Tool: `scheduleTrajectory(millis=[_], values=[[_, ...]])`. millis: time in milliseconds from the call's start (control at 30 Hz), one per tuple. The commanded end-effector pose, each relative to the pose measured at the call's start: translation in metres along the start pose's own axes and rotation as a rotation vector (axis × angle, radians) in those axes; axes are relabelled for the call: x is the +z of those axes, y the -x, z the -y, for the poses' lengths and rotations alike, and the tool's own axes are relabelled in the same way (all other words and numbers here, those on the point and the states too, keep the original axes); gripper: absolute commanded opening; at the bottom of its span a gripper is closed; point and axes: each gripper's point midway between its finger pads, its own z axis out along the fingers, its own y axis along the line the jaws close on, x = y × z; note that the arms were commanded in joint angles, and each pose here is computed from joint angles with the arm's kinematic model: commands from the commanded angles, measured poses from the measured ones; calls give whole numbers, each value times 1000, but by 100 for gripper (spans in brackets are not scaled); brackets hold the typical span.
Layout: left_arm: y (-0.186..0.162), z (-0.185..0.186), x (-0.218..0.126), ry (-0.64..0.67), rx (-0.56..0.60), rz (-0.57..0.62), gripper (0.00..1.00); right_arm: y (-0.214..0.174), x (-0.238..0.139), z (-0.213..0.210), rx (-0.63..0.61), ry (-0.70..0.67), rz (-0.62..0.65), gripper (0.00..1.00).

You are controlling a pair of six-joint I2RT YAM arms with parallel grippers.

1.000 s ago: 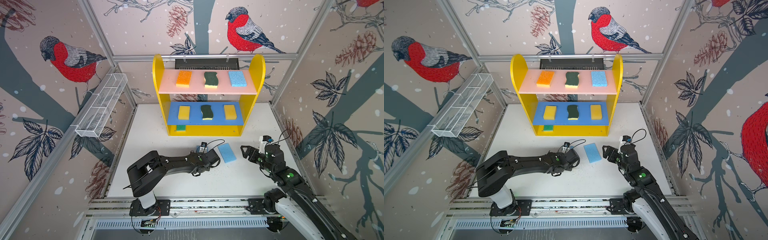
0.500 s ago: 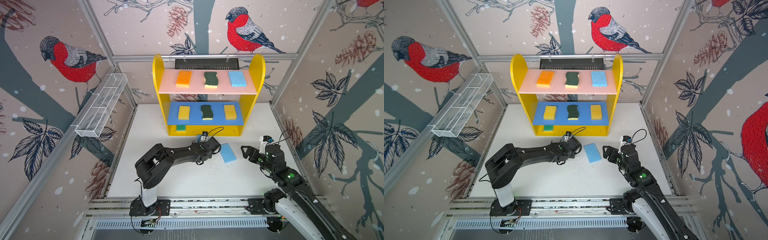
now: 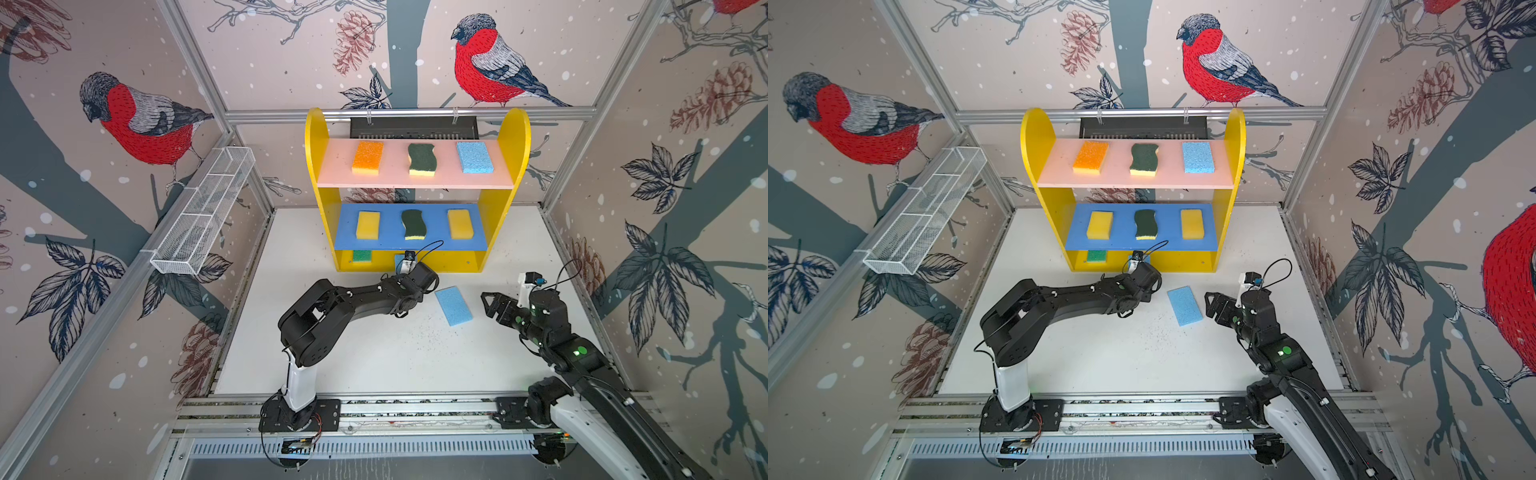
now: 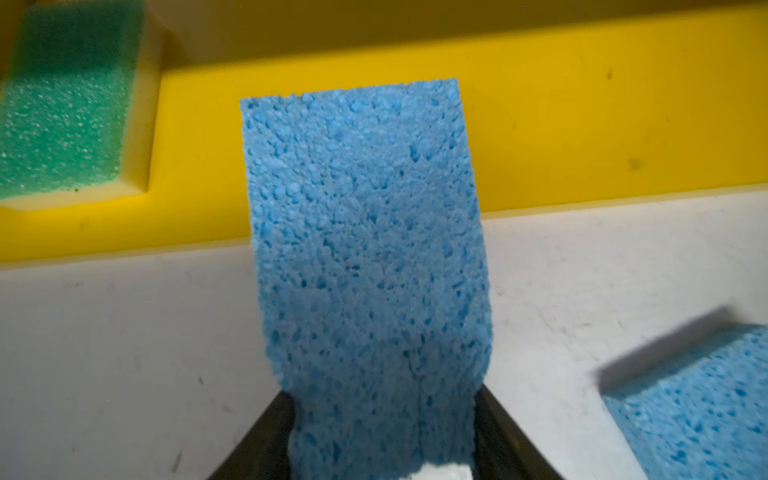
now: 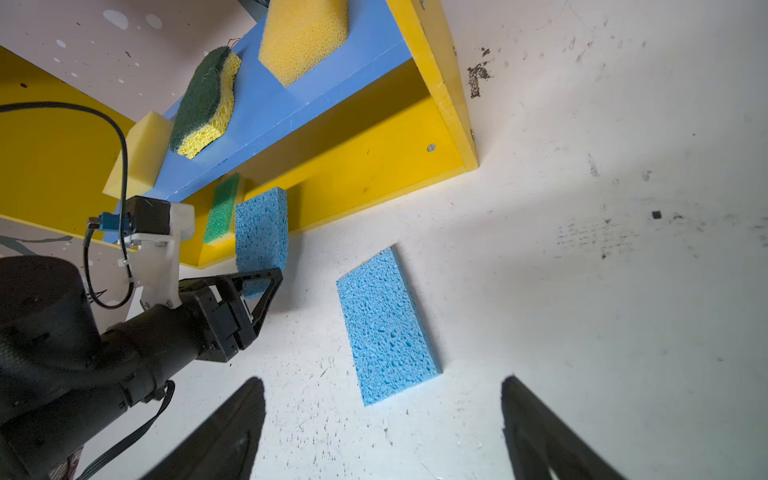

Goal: Place and organize the cleaning sponges onto the shelf

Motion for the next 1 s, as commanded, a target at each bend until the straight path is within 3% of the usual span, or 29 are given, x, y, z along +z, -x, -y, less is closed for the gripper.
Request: scheduleTrajectory(millis=[0, 567, 967], values=[[19, 0, 7, 13, 0, 62, 59, 5, 2, -6, 5, 34, 20, 89], [49, 3, 27, 27, -30, 176, 59, -7, 9, -5, 19, 58, -4, 89], [54, 1, 10, -12, -54, 254, 60, -11, 10, -2, 20, 56, -11, 89]])
